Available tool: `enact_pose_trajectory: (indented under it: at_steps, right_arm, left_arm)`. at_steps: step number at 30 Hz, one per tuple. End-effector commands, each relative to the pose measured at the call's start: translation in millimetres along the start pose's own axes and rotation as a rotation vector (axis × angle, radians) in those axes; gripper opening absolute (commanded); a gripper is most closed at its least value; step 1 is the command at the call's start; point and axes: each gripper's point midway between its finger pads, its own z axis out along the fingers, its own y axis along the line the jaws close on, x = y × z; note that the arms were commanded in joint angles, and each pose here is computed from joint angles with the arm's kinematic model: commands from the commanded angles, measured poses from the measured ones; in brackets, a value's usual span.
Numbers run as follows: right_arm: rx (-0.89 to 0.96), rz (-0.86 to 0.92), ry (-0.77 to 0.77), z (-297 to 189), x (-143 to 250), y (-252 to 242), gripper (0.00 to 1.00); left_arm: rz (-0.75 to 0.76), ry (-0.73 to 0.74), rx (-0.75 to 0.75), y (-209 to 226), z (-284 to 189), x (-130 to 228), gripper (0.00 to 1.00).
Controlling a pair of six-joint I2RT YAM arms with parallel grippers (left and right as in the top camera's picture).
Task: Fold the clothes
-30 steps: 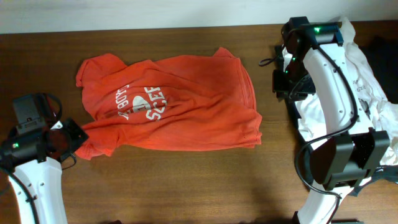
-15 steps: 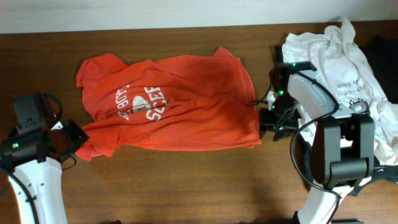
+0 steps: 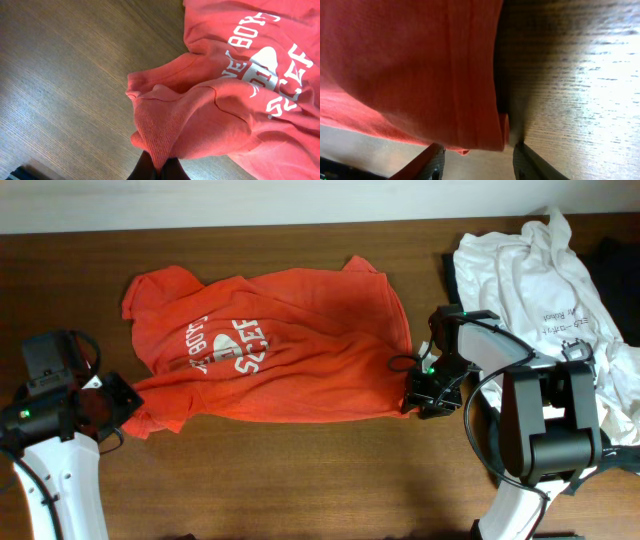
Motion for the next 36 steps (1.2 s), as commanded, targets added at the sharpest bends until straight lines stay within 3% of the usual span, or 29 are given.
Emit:
enact_pose_trajectory:
  at_steps: [1, 3, 5, 10, 18, 23, 26, 29, 36]
  right_arm:
    - [-0.008, 0.004, -0.010, 6, -2, -1, 0.41]
    - [-0.010, 0.002, -0.017, 6, -4, -1, 0.21]
    - [-0.008, -0.003, -0.030, 6, -7, -1, 0.10]
    - [-0.013, -0.015, -0.065, 2, -16, 1, 0.10]
    - [0.105, -0.013, -0.091, -8, -23, -15, 0.23]
    - [0.098, -0.020, -0.115, -8, -29, -13, 0.24]
    - [0.098, -0.021, -0.118, -8, -29, -13, 0.22]
    - [0.096, -0.024, -0.125, -8, -31, -13, 0.04]
    - [0.094, -0.037, -0.148, -31, -35, -4, 0.04]
  left_arm:
    - [0.006, -0.033, 0.010, 0, -8, -6, 0.00]
    - [0.006, -0.033, 0.010, 0, -8, -6, 0.00]
    - [0.006, -0.033, 0.010, 0, -8, -6, 0.00]
    - [0.006, -0.032, 0.010, 0, -8, -6, 0.00]
    - [0.006, -0.031, 0.009, 0, -8, -6, 0.00]
    - [0.006, -0.029, 0.009, 0, -8, -6, 0.00]
    - [0.006, -0.026, 0.007, 0, -8, -5, 0.00]
    - [0.006, -0.026, 0.007, 0, -8, -5, 0.00]
    - [0.006, -0.027, 0.008, 0, -8, -5, 0.00]
